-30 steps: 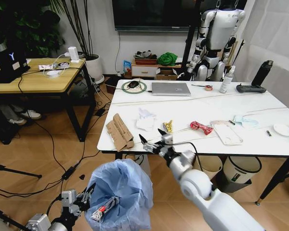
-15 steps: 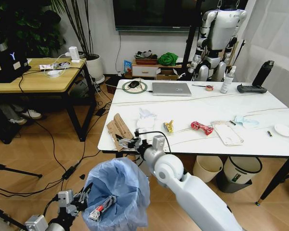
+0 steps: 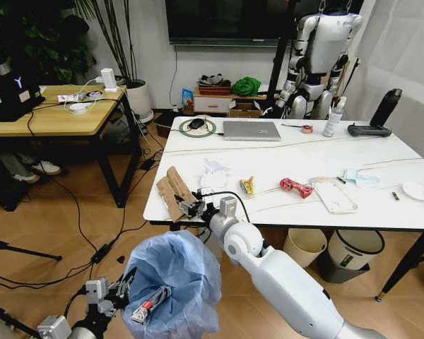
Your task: Pick up the trash bin and place the trash from the table into it.
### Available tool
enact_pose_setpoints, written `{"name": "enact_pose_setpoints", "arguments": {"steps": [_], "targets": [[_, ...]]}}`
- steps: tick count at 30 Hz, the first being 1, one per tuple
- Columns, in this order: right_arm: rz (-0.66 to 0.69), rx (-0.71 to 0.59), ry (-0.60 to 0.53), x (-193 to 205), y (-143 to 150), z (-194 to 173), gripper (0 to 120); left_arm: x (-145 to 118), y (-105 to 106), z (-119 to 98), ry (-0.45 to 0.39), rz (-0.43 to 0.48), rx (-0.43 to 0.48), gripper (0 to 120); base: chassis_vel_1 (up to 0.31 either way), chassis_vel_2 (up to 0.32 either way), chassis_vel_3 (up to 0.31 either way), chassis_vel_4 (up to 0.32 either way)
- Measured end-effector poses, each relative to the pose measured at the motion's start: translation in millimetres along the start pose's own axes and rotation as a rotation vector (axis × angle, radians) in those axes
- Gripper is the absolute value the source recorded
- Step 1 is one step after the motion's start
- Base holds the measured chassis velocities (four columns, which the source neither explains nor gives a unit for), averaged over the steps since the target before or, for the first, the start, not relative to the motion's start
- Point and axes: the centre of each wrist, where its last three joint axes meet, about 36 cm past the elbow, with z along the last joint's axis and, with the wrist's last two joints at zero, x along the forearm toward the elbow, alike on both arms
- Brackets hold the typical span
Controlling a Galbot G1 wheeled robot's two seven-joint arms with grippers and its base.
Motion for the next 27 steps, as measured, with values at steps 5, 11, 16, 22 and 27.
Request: {"name": "enact_pose_setpoints", "arguments": {"steps": [5, 11, 16, 22, 27], "targets": [[0.000, 0.008, -0.001, 1.2, -2.0, 1.3, 36, -0.7, 0.9, 0.2, 0.000, -0.001, -0.001, 0, 0.000, 0.000, 0.000, 0.000], [0.006, 0.023, -0.004, 6.6, -4.7, 8.3, 12, -2.6, 1.4, 0.2, -0.003, 0.000, 0.000, 0, 0.000, 0.000, 0.000, 0.000], [0.005, 0.023, -0.015, 10.2, -5.7, 11.7, 4, -4.6, 1.0, 0.7, -0.005, 0.003, 0.003, 0, 0.000, 0.000, 0.000, 0.000], [-0.035, -0.022, -0.159, 16.3, -14.9, -6.1, 4, -5.3, -0.4, 1.9, -0.004, 0.009, 0.007, 0, 0.000, 0.000, 0.000, 0.000], [-0.119, -0.098, -0.305, 35.3, -12.0, -33.0, 4, -6.0, 0.1, 3.0, -0.001, 0.009, 0.010, 0, 0.000, 0.000, 0.000, 0.000]]}}
